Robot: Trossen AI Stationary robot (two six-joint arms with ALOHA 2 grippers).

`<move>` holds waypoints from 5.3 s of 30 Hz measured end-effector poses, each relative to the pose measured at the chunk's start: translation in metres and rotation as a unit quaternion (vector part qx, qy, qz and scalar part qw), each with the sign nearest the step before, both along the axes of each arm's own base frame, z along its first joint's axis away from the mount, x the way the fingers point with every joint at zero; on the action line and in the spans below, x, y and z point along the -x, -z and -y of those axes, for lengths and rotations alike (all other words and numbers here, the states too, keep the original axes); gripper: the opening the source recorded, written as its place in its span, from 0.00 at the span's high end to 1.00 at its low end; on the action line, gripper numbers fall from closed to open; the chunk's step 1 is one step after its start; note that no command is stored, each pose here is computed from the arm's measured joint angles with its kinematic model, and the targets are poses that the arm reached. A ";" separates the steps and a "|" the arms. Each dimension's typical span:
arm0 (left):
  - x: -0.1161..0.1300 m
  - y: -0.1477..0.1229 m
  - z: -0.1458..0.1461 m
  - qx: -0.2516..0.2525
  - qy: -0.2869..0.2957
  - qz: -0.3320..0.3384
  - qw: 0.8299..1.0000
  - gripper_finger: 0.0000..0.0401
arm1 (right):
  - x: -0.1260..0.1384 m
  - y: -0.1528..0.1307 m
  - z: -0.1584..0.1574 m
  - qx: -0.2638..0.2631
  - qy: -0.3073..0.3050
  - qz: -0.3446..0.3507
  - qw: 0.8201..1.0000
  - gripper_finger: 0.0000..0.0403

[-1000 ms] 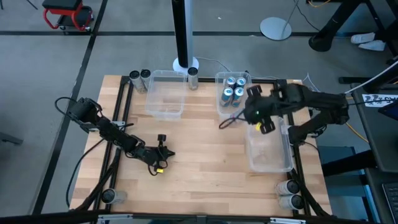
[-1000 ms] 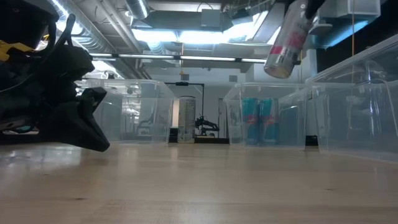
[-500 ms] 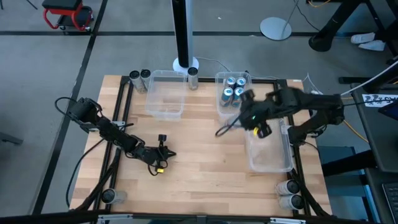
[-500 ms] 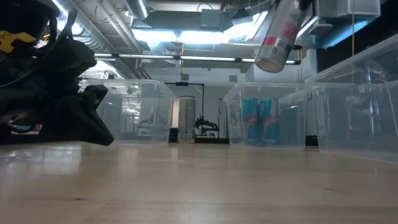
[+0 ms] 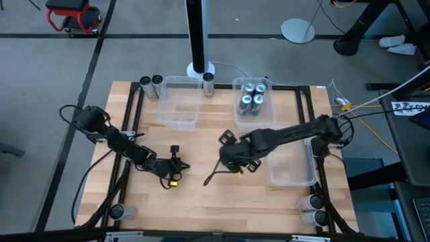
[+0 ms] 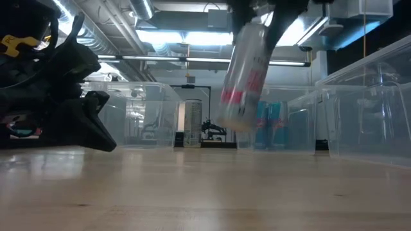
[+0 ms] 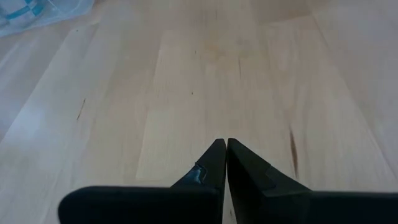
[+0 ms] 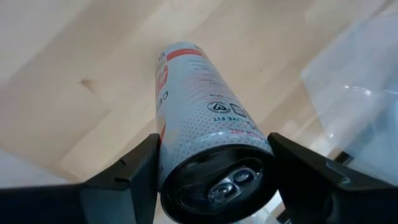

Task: Sort soda cans
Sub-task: Move the white pink soda can to the middle of the table, then adjust the bottom right transparent bin

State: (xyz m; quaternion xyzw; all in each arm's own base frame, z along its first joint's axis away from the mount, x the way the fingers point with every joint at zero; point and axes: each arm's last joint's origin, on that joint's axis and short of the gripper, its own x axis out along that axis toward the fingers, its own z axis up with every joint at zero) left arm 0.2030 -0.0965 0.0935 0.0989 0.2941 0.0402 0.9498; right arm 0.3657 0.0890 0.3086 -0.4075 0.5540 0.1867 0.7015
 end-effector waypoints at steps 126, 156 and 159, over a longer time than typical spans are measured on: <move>0.001 0.002 0.000 0.014 -0.012 -0.007 1.000 0.98 | 0.125 0.035 0.034 -0.077 0.306 -0.188 0.930 0.26; 0.001 0.001 0.000 0.017 -0.014 -0.006 1.000 0.98 | 0.080 0.046 0.028 -0.150 0.307 0.048 0.939 0.26; 0.001 0.001 0.000 0.017 -0.014 -0.006 1.000 0.98 | 0.080 0.046 0.029 -0.142 0.321 0.058 0.935 0.26</move>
